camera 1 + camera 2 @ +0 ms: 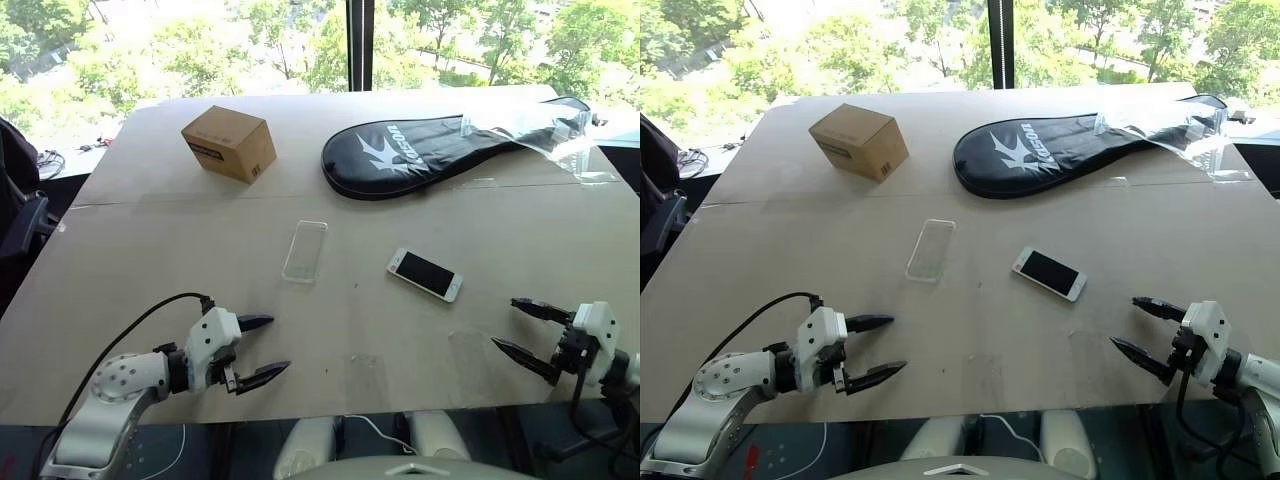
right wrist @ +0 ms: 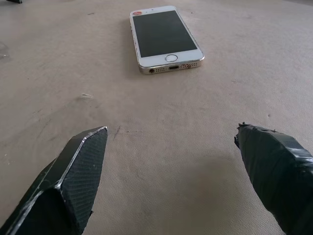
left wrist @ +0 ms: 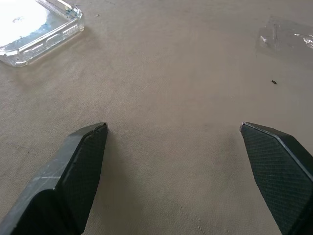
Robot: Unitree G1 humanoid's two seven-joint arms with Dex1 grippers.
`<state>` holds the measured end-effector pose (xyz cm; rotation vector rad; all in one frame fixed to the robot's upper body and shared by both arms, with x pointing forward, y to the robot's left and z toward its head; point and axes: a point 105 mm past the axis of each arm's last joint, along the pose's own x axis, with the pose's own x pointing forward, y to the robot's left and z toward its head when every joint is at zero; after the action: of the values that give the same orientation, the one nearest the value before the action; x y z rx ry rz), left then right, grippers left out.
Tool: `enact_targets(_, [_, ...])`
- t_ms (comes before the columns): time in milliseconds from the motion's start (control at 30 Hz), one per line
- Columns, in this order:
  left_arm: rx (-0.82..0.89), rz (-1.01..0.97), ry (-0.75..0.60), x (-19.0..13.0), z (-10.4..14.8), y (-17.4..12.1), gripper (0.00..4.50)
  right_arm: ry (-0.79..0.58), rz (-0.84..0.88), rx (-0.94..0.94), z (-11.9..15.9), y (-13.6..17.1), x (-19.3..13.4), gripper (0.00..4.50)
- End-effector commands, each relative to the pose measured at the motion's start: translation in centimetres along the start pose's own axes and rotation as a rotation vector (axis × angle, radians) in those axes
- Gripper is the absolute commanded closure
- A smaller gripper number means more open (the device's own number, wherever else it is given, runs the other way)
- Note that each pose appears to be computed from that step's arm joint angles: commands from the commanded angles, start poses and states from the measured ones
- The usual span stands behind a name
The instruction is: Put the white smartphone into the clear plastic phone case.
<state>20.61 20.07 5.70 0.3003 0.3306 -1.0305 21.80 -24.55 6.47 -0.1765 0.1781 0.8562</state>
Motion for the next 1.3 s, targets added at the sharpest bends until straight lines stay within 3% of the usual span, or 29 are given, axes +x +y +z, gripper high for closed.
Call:
enact_targets(33, [-0.012, 0.026, -0.024, -0.1, 0.1, 0.5, 0.09, -0.035, 0.021, -0.051, 0.8, -0.3, 0.2, 0.00])
enact_targets(133, [-0.004, 0.032, -0.092, -0.1, 1.4, 1.1, 0.09, -0.057, 0.029, -0.069, 1.1, -0.8, 0.5, 0.00])
enact_targets(600, [0.018, 0.053, -0.154, -0.3, 2.8, 2.7, 0.09, -0.094, 0.053, -0.083, 1.8, -0.7, 0.9, 0.00])
enact_targets(800, [0.126, 0.136, -0.123, -0.3, 3.7, 7.3, 0.09, -0.266, 0.121, -0.035, 6.3, 1.2, 3.0, 0.00])
enact_targets(900, [0.277, 0.167, -0.028, -0.1, 4.5, 11.4, 0.09, -0.312, 0.213, -0.043, 9.4, 3.2, 5.2, 0.00])
enact_targets(1067, [0.459, 0.165, 0.072, 0.9, 6.1, 15.4, 0.09, -0.363, 0.222, -0.080, 12.3, 4.2, 7.0, 0.00])
enact_targets(1167, [0.537, 0.151, 0.080, 2.0, 6.9, 16.1, 0.09, -0.391, 0.205, -0.087, 13.3, 4.3, 7.2, 0.00])
enact_targets(1300, [0.592, 0.045, 0.053, 4.5, 7.3, 14.8, 0.09, -0.379, 0.194, -0.088, 13.4, 4.7, 7.0, 0.00])
